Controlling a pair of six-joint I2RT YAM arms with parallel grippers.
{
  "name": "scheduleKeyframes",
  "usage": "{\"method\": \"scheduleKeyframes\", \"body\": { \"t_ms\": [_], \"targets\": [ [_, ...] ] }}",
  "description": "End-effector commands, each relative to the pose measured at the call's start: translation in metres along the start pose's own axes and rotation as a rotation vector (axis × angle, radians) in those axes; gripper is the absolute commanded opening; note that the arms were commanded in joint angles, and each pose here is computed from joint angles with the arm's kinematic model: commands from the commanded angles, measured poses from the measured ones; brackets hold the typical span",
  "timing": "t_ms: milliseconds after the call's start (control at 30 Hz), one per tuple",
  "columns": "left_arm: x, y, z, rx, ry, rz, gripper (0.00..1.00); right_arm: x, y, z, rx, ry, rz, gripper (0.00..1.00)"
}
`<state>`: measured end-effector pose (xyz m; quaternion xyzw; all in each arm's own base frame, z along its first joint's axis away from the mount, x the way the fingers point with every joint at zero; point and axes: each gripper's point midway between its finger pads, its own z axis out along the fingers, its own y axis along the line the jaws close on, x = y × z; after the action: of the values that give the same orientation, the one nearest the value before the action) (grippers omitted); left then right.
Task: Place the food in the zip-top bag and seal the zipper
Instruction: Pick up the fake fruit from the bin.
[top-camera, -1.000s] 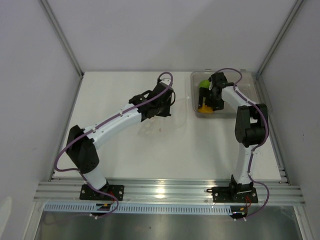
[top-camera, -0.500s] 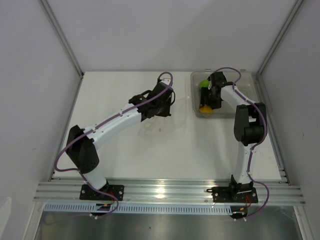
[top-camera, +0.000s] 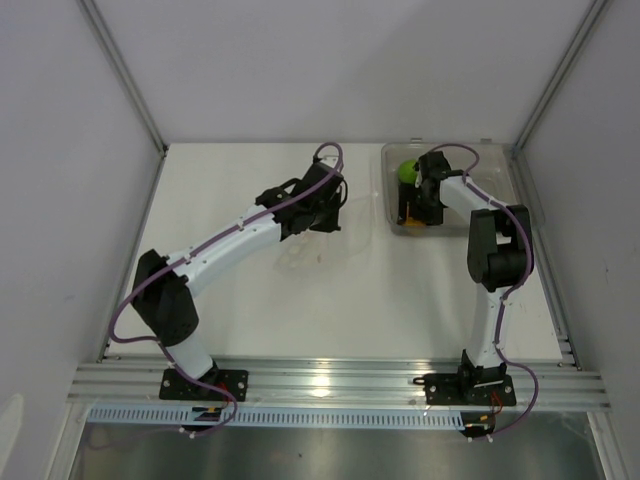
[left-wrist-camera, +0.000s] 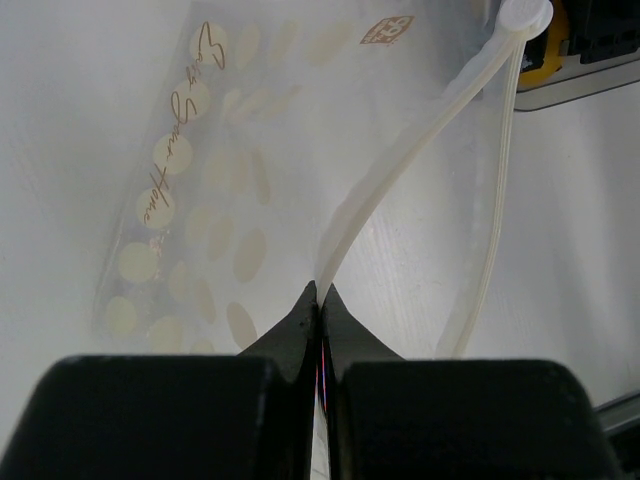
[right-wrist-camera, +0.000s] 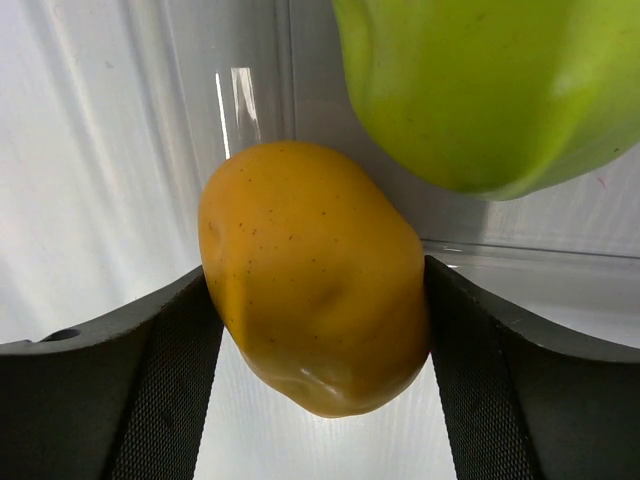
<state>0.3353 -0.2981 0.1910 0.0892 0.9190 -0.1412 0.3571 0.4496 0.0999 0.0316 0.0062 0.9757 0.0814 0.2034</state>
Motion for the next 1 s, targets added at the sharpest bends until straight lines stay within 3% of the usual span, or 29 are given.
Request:
{"method": "scheduleKeyframes", "body": {
  "t_ms": [0,133,267,567,967],
  "targets": [
    [-0.010,-0.005,0.000,0.023,-0.016,0.005,0.01,-0.007,0.004,-0.006,-0.009,-0.027,-0.006,0.72],
    [-0.010,-0.006,0.000,0.030,-0.009,0.005,0.01,-0.011,0.007,-0.013,-0.018,-0.057,0.005,0.60],
    [-0.012,-0.010,-0.002,0.042,0.004,0.005,0.01,-0.025,0.009,-0.029,-0.030,-0.127,0.032,0.31],
    [-0.023,-0.024,-0.001,0.070,0.039,0.009,0.01,-0.047,0.029,-0.093,-0.098,-0.264,0.046,0.27],
    [-0.030,-0.035,-0.002,0.141,0.079,0.000,0.01,-0.006,0.094,-0.188,-0.247,-0.358,-0.011,0.28]
  ]
}}
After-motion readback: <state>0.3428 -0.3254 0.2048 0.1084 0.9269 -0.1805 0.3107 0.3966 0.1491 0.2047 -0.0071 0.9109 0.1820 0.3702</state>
